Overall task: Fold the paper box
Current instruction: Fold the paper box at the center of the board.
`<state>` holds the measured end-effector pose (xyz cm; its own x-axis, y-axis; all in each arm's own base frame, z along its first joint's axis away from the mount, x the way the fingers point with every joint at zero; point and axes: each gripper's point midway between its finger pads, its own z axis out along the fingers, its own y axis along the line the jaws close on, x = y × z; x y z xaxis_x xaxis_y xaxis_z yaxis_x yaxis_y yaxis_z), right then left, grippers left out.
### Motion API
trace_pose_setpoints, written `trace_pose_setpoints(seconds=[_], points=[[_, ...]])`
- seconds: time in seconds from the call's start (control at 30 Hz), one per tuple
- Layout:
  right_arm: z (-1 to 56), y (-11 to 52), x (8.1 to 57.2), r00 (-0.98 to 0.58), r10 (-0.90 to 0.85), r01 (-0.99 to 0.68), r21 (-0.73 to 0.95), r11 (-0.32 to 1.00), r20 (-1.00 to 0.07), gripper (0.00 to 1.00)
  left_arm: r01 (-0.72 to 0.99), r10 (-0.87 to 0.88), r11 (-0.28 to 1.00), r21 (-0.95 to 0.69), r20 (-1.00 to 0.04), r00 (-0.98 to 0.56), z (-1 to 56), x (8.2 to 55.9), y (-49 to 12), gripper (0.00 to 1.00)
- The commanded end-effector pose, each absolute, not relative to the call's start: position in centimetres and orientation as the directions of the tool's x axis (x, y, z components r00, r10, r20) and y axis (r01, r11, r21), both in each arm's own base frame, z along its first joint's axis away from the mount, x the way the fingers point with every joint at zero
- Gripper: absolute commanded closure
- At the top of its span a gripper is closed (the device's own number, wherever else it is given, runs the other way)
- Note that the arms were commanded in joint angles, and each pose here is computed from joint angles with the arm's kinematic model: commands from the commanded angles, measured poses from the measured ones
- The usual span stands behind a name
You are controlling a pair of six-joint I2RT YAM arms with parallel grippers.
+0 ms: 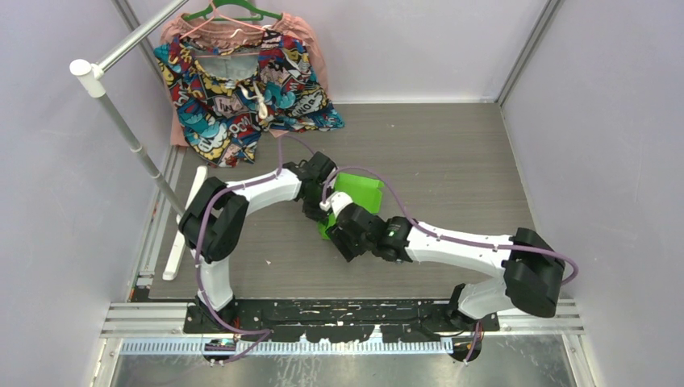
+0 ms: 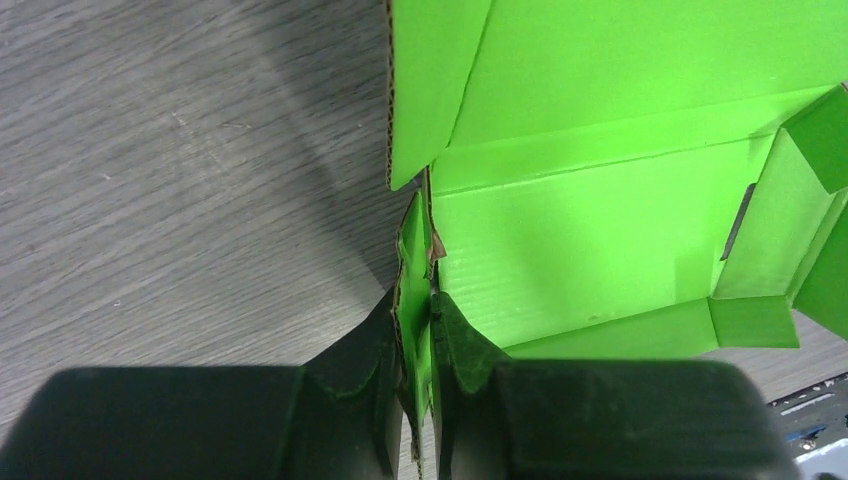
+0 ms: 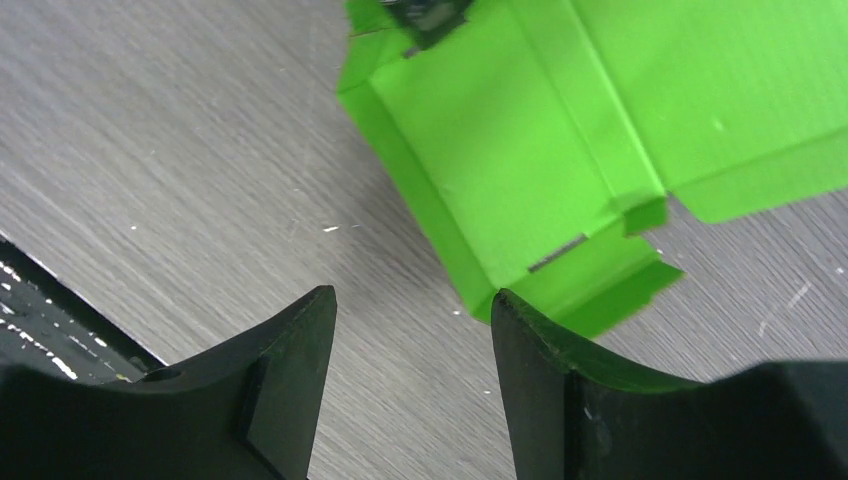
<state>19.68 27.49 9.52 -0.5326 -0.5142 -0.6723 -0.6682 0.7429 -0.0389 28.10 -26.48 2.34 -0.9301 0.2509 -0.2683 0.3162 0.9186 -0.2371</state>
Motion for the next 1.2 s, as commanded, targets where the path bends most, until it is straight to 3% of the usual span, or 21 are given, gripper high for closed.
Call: trace_pose_setpoints(seconds=[0.0,0.5,0.87,1.17], points=[[11.4,30.7,20.2,-0.439,-0.517,-0.711,-0.068,0.700,-0.735,0.37,0.351,0.270,0.893,-0.280,-0.291,-0.918,3.6,28.8,-27.7,0.84],[8.3,31.4,22.0,-0.399,-0.583,-0.694,-0.183,0.697,-0.708,0.48,0.370,0.286,0.876,-0.309,-0.282,-0.916,3.7,28.5,-28.1,0.83],[6.6,31.8,23.2,-0.469,-0.509,-0.677,-0.076,0.732,-0.722,0.65,0.377,0.291,0.869,-0.320,-0.284,-0.914,3.7,28.1,-28.1,0.79],[5.7,31.7,23.7,-0.519,-0.461,-0.668,0.005,0.744,-0.720,0.67,0.379,0.291,0.859,-0.343,-0.282,-0.914,3.5,27.9,-28.4,0.76]])
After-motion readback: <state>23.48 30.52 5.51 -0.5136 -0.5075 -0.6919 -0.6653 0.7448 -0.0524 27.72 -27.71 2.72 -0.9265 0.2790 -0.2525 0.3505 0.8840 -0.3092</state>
